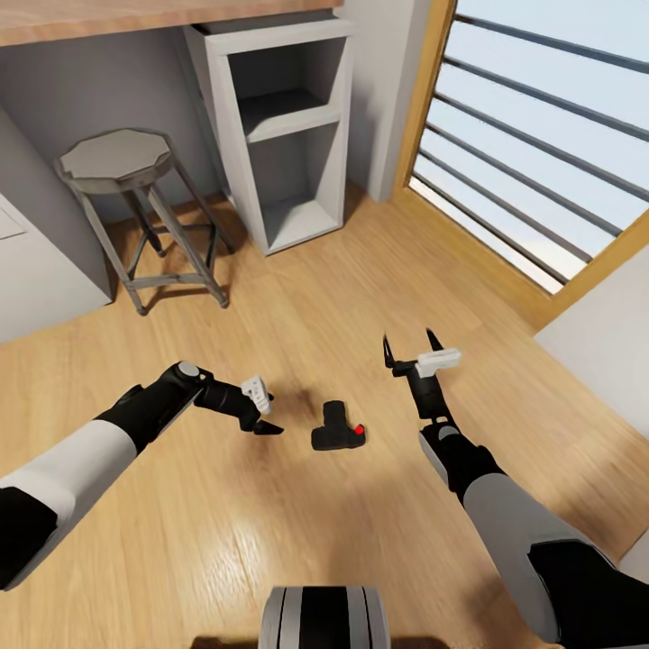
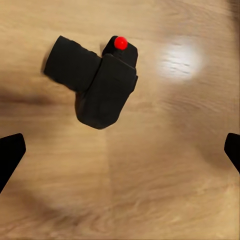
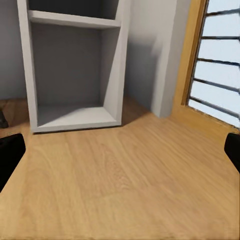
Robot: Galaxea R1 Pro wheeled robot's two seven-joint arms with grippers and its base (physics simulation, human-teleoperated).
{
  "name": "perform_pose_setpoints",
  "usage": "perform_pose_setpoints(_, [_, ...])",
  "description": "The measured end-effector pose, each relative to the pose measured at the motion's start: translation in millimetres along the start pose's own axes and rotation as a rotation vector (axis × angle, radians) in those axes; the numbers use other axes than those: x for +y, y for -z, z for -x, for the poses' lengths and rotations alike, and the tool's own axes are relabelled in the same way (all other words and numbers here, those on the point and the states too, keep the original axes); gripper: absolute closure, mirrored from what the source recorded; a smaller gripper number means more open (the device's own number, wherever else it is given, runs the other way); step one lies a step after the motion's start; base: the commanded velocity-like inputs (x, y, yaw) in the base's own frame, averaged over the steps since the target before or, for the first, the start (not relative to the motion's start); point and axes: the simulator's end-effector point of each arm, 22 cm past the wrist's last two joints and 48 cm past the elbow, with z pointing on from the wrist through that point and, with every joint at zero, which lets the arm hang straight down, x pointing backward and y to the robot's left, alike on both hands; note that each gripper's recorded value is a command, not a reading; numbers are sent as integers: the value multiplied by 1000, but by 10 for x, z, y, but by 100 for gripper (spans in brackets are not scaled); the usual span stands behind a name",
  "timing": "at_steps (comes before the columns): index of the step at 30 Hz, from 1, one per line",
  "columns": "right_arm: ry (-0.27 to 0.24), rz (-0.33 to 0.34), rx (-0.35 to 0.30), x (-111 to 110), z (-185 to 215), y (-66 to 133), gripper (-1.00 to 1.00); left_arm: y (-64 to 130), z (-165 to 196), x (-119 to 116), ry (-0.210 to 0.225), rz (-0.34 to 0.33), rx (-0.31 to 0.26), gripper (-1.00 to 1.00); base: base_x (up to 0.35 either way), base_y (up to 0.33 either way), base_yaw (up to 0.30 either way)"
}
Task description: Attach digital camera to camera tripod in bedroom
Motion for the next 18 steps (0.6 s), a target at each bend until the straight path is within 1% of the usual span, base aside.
perform_pose_setpoints(7, [-5, 2, 25, 21, -206, 58, -100, -141, -150, 15, 10, -16, 4, -100, 0, 0, 0])
perform_pose_setpoints(14, [-9, 3, 54, 44, -419, 122, -100, -266, -232, 32, -55, -32, -38, -100, 0, 0, 0])
perform_pose_setpoints(15, [-10, 3, 58, 47, -449, 132, -100, -284, -251, 35, -76, -35, -52, -100, 0, 0, 0])
perform_pose_setpoints(17, [-11, 4, 66, 53, -509, 151, -100, -321, -289, 37, -93, -40, -65, -100, 0, 0, 0])
perform_pose_setpoints(18, [-12, 4, 71, 57, -541, 163, -100, -337, -292, 34, -137, -42, -94, -100, 0, 0, 0])
